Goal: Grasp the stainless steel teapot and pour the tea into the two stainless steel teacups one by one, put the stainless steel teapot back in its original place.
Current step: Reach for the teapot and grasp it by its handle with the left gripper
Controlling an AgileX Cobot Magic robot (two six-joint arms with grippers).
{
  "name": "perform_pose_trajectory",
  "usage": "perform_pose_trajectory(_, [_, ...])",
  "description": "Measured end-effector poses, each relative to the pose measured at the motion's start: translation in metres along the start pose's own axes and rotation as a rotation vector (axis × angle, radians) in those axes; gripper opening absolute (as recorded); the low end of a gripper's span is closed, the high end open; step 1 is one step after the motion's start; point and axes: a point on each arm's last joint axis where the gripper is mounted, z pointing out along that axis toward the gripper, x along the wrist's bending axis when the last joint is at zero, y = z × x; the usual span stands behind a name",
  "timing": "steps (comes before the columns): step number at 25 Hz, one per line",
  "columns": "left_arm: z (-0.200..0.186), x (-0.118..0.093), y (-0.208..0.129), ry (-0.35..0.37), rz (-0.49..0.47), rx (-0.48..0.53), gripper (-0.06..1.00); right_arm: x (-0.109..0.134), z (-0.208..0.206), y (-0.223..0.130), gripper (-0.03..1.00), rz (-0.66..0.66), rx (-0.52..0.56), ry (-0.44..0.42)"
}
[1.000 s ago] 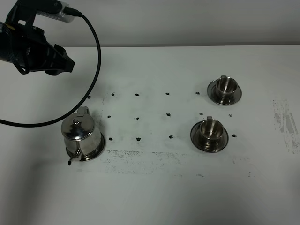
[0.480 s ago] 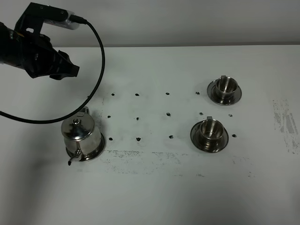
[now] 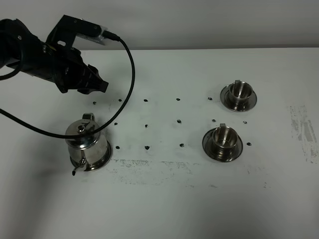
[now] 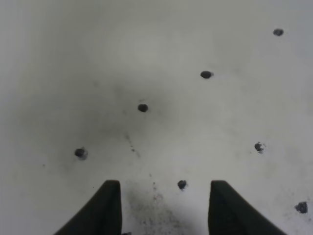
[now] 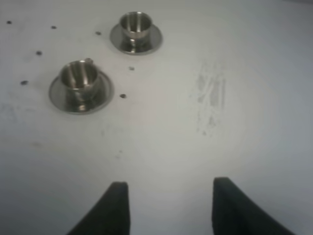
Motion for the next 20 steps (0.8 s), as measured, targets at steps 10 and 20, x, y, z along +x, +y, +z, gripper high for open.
perform_pose_trajectory(10, [0.020,-0.006,-0.008,-0.019,-0.006,0.046,0.40,0.002,0.000,0.000,0.39,0.041,-0.001,-0.018])
perform_pose_trajectory(20, [0.021,-0.006,-0.008,-0.018,-0.008,0.045,0.40,0.002,0.000,0.000,0.39,0.021,-0.004,0.027])
